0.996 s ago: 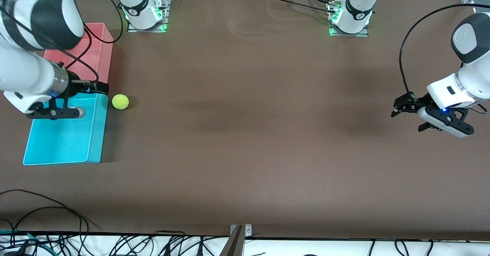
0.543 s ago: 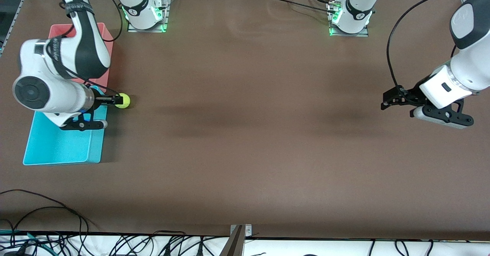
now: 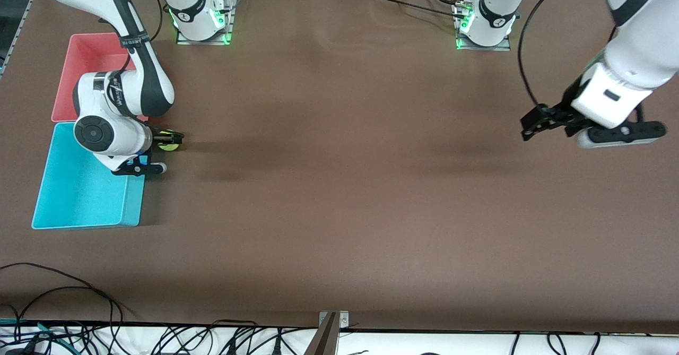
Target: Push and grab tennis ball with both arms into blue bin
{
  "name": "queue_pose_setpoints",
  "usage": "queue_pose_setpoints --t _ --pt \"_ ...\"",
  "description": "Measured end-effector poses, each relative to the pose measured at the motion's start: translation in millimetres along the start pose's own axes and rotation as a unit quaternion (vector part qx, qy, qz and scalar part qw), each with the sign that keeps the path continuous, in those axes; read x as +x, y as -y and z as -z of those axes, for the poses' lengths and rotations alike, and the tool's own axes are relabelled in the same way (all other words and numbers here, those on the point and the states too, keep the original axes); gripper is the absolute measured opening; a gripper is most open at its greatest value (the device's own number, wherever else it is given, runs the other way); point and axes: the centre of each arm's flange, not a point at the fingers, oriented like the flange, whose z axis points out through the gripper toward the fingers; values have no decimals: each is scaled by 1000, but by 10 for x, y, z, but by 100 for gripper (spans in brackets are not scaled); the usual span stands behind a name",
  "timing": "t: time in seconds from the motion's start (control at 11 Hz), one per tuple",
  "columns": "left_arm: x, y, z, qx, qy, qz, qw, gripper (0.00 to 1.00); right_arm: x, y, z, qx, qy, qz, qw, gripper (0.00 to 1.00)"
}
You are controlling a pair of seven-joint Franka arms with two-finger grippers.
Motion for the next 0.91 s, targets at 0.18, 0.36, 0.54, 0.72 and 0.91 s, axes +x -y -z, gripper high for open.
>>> queue_pose_setpoints --t 0.18,0.36,0.54,0.72,0.91 --pt "32 372 76 6 4 30 1000 100 -43 -7 -195 1 4 0 1000 100" --pt "57 494 75 7 5 39 999 100 -74 19 -376 0 21 2 1000 100" --pt "59 509 78 7 5 31 999 100 -57 50 -575 -2 32 5 999 100" --pt "51 483 86 14 3 18 1000 100 -16 67 -678 -2 30 6 1000 100" --pt "21 409 105 17 2 -4 1000 100 3 52 -763 -2 32 5 999 100"
